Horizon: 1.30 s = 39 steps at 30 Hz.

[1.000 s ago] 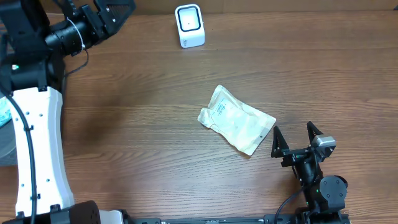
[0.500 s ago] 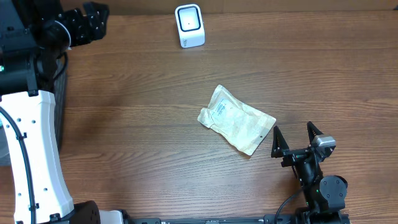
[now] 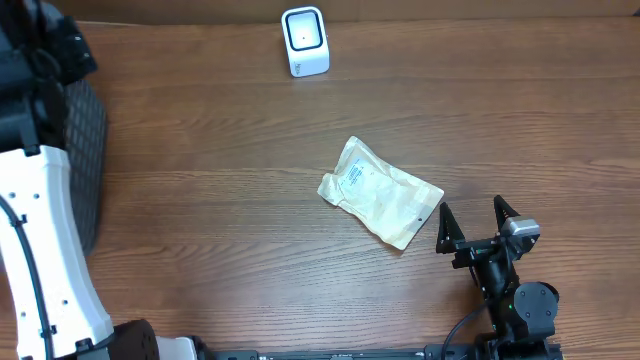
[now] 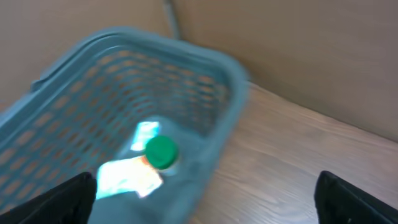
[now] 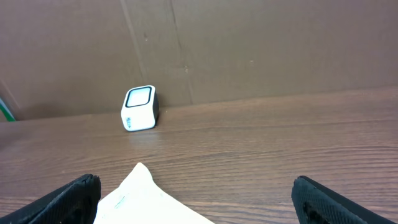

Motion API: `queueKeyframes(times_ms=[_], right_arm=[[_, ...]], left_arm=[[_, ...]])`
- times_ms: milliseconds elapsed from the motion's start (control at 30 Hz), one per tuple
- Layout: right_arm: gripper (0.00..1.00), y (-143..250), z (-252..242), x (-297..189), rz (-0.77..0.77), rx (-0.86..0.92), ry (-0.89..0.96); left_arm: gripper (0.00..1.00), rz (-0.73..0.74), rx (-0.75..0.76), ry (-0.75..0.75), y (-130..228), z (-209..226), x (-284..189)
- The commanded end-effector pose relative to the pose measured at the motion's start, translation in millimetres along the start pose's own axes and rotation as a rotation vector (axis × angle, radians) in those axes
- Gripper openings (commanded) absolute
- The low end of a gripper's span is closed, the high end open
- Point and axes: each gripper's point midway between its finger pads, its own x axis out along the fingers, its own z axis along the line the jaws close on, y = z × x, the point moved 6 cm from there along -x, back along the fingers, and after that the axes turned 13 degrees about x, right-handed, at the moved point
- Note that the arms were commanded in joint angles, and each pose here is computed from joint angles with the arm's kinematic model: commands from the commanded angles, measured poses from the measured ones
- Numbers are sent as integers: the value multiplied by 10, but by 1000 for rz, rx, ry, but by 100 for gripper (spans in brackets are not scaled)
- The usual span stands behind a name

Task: Scan the item barcode
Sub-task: 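Grasp the orange snack packet in the basket with the left gripper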

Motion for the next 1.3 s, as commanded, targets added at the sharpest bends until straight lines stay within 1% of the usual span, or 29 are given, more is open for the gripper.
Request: queueKeyframes(times_ms=[0, 100, 167, 300, 433, 600, 833, 1000, 1033, 1267], right_arm=[[100, 19, -8, 0, -4, -5, -4], [100, 19, -8, 0, -4, -4, -4], [100, 19, -8, 0, -4, -5, -4], [100, 19, -8, 0, -4, -5, -4], [100, 19, -8, 0, -4, -4, -4], [100, 19, -8, 0, -4, -5, -4], [100, 19, -8, 0, -4, -5, -4], [100, 19, -8, 0, -4, -4, -4], [100, 19, -8, 0, -4, -5, -4], [100, 19, -8, 0, -4, -5, -4]], left_arm=[[100, 41, -170, -78, 66, 339, 135], [97, 88, -235, -8, 190, 564, 258], [96, 124, -264, 2, 283, 697, 332], [95, 243, -286, -56, 563, 976, 533], [91, 362, -308, -79, 834, 1119, 788], [84, 451, -300, -69, 1034, 1095, 1088], [67, 542, -287, -51, 1278, 1007, 1490], [63, 605, -245, -3, 1485, 909, 1792], [61, 617, -235, 15, 1531, 881, 1855], [58, 670, -233, 36, 1799, 774, 2241]])
